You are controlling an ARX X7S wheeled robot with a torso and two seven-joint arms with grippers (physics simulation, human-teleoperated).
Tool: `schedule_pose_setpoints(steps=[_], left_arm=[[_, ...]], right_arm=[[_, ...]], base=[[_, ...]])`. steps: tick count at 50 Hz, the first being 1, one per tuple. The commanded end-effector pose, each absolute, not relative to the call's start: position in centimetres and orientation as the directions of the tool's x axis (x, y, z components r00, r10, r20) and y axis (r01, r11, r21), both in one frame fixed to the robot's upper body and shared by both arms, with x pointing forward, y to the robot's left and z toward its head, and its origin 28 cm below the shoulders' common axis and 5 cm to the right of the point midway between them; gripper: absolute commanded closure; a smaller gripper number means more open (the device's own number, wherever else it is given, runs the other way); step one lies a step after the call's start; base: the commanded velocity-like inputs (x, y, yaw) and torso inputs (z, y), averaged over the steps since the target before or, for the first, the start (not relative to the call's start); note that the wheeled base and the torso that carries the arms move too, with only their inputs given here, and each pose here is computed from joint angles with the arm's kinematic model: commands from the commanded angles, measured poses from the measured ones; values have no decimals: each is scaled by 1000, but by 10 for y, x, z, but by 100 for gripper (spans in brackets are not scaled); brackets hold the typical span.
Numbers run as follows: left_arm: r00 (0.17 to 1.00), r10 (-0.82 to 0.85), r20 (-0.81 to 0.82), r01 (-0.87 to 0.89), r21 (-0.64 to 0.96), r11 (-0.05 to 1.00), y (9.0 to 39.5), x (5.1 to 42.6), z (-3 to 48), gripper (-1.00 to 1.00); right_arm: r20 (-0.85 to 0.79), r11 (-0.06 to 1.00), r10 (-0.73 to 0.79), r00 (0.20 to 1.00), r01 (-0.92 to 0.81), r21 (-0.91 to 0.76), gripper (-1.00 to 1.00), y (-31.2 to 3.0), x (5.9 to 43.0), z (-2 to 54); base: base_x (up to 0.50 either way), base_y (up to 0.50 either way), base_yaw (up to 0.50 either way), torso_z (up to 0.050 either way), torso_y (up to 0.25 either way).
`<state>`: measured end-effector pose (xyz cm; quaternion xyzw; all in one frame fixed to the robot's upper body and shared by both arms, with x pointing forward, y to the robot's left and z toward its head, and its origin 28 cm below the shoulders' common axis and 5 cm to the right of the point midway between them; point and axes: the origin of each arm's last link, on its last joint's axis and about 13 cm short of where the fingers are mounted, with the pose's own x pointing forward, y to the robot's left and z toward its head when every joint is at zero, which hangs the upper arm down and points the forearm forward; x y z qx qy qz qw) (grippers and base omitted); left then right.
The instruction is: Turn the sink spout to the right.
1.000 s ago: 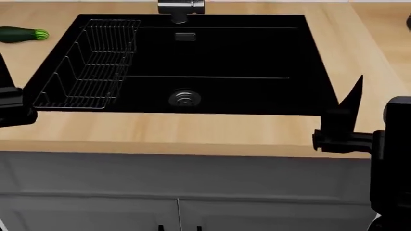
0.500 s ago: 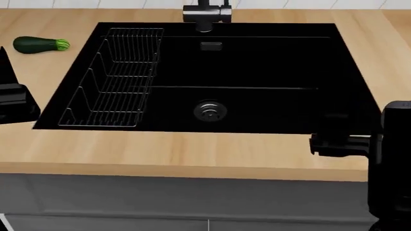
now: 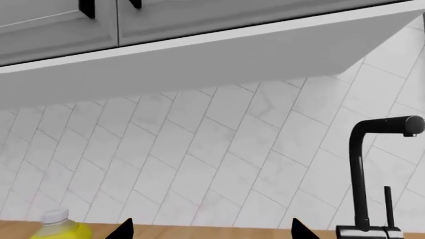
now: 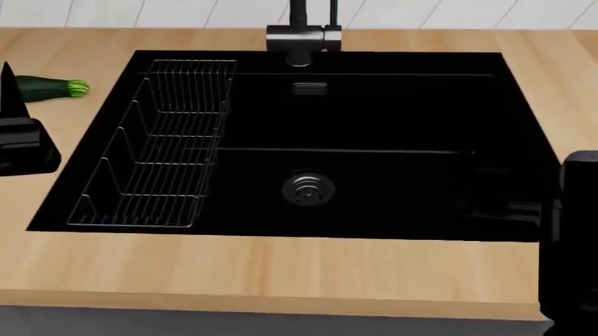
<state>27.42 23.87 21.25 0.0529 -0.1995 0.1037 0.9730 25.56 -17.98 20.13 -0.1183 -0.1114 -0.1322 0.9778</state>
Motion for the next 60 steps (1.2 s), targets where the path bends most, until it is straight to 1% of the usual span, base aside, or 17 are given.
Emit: schedule_pose_setpoints(steps=[1, 38, 40, 41, 43, 45, 46, 60], left_arm=[[899, 181, 399, -222, 59, 973, 239, 273, 213, -100], [898, 173, 405, -214, 60, 975, 237, 274, 215, -100], [899, 169, 403, -211, 61, 976, 237, 274, 214, -100], [901, 165, 402, -208, 65, 976, 237, 274, 213, -100], [901, 163, 401, -206, 65, 976, 237, 273, 213, -100], [900, 169, 402, -210, 61, 976, 238, 273, 214, -100], [899, 171, 403, -212, 59, 976, 238, 273, 214, -100], [901, 167, 402, -207, 59, 977, 236, 274, 213, -100]], right_arm=[[248, 939, -238, 939, 287, -189, -100, -180, 254, 200], [250, 934, -252, 935, 302, -189, -100, -180, 254, 201], [249, 935, -252, 935, 302, -186, -100, -180, 253, 200], [247, 944, -247, 937, 290, -157, -100, -180, 253, 200], [246, 932, -253, 936, 304, -196, -100, -180, 253, 198], [248, 946, -245, 937, 288, -152, -100, -180, 252, 202], [248, 938, -253, 935, 300, -176, -100, -181, 252, 200], [238, 937, -255, 937, 300, -179, -100, -181, 251, 196]], base=[[242, 0, 0, 0, 0], [239, 0, 0, 0, 0], [238, 0, 0, 0, 0], [238, 0, 0, 0, 0], [238, 0, 0, 0, 0], [238, 0, 0, 0, 0], [234, 0, 0, 0, 0], [241, 0, 0, 0, 1]])
